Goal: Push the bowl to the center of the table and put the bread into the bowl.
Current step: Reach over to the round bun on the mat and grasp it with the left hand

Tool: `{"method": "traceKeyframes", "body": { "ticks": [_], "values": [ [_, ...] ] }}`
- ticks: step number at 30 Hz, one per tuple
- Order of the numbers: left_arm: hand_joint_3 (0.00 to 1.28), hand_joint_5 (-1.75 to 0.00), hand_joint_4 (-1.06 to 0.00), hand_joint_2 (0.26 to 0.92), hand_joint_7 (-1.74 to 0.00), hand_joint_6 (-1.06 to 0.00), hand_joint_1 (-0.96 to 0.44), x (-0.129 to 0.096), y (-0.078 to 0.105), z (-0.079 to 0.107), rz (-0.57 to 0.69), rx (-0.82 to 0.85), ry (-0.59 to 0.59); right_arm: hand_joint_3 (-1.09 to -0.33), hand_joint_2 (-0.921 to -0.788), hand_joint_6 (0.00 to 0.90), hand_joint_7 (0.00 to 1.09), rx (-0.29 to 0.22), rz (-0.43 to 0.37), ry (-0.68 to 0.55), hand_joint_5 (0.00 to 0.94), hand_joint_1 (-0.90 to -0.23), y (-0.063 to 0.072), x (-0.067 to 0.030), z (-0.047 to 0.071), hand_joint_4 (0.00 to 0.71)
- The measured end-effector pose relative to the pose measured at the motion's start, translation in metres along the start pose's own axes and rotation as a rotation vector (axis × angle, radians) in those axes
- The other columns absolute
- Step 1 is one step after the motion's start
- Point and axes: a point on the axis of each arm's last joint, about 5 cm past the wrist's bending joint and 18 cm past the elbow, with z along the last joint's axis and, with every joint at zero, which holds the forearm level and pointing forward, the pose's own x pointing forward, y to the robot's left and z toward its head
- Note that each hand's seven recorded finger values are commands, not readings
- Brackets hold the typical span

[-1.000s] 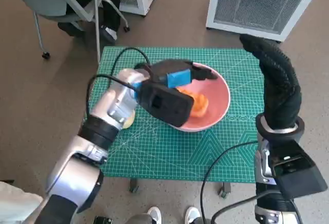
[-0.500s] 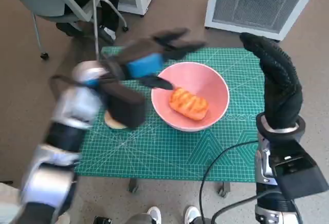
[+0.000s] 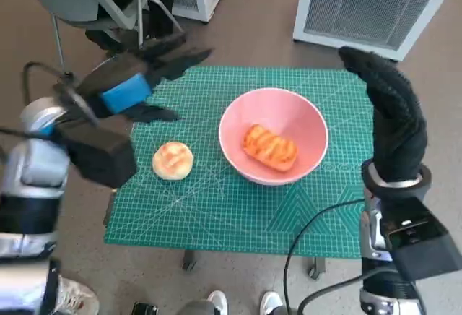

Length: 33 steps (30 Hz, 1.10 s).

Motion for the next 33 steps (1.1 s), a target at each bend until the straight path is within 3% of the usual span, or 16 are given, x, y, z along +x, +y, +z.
{"method": "traceKeyframes", "body": {
  "ticks": [13,20,33],
  "values": [
    [0.0,0.0,-0.15,0.878,-0.02,-0.28,-0.18,-0.012,-0.025,-0.012,-0.123,-0.081,0.134,-0.733,-0.921,-0.001,0.72,0.003,0.012,0.016,0.0,-0.559,0.0,-0.001,-0.003,0.299],
    [0.0,0.0,-0.15,0.881,-0.01,-0.29,-0.16,-0.005,-0.038,-0.013,-0.189,-0.113,0.166,-0.733,-0.921,-0.001,0.72,0.002,0.022,0.009,0.001,-0.56,0.0,0.0001,-0.003,0.301],
    [0.0,0.0,-0.14,0.881,0.0,-0.27,-0.15,0.012,-0.08,-0.025,-0.385,-0.183,0.266,-0.736,-0.921,-0.001,0.72,0.006,0.036,-0.001,0.001,-0.552,0.0,0.0023,-0.003,0.3]
  ]
}}
